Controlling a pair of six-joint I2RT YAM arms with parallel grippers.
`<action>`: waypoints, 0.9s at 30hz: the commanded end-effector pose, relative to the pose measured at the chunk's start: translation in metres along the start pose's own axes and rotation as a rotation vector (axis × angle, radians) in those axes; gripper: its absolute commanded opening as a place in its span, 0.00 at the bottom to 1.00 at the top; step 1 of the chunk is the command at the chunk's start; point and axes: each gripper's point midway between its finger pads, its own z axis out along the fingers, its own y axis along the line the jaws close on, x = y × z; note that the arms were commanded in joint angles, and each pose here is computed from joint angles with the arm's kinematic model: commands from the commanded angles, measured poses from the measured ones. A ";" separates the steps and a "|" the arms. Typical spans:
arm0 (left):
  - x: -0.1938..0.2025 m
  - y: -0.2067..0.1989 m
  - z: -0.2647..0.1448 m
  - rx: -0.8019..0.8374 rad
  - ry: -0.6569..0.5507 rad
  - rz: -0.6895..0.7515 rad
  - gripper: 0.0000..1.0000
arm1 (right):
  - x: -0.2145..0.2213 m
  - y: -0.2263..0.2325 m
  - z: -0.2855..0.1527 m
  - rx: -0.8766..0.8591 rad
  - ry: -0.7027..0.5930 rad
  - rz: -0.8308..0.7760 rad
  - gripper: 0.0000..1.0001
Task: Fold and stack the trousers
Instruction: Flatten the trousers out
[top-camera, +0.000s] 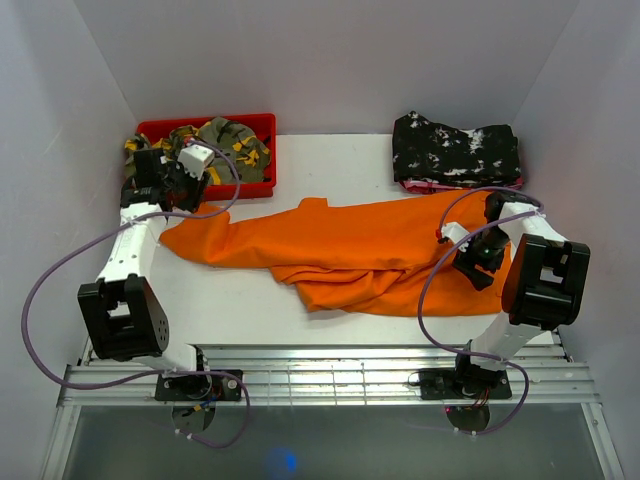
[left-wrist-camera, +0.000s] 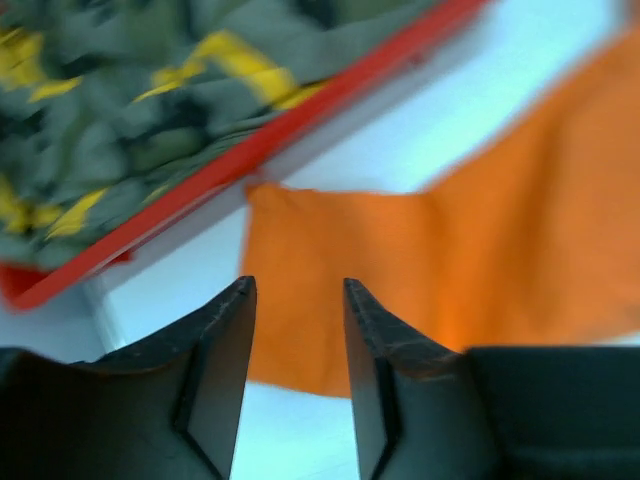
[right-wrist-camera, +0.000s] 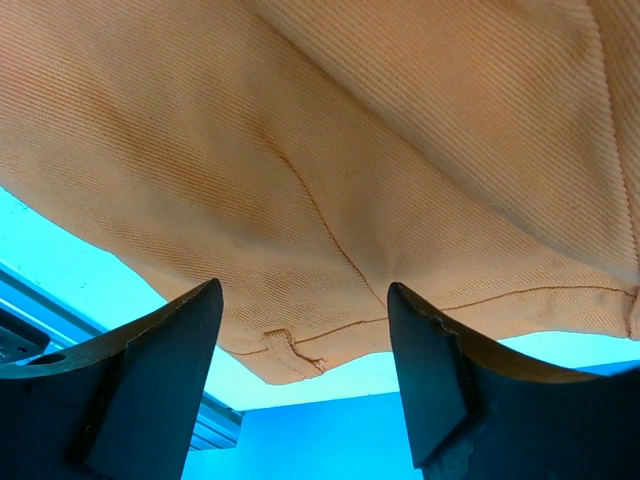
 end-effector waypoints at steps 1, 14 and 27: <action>-0.055 -0.088 -0.065 0.481 -0.303 0.132 0.48 | -0.007 0.005 -0.010 -0.011 -0.034 -0.016 0.72; 0.063 -0.258 -0.054 1.031 -0.045 0.559 0.36 | -0.041 -0.011 -0.038 -0.015 -0.171 0.074 0.72; 0.077 -0.175 0.003 0.528 0.057 0.562 0.62 | -0.040 -0.007 -0.032 -0.008 -0.152 0.057 0.73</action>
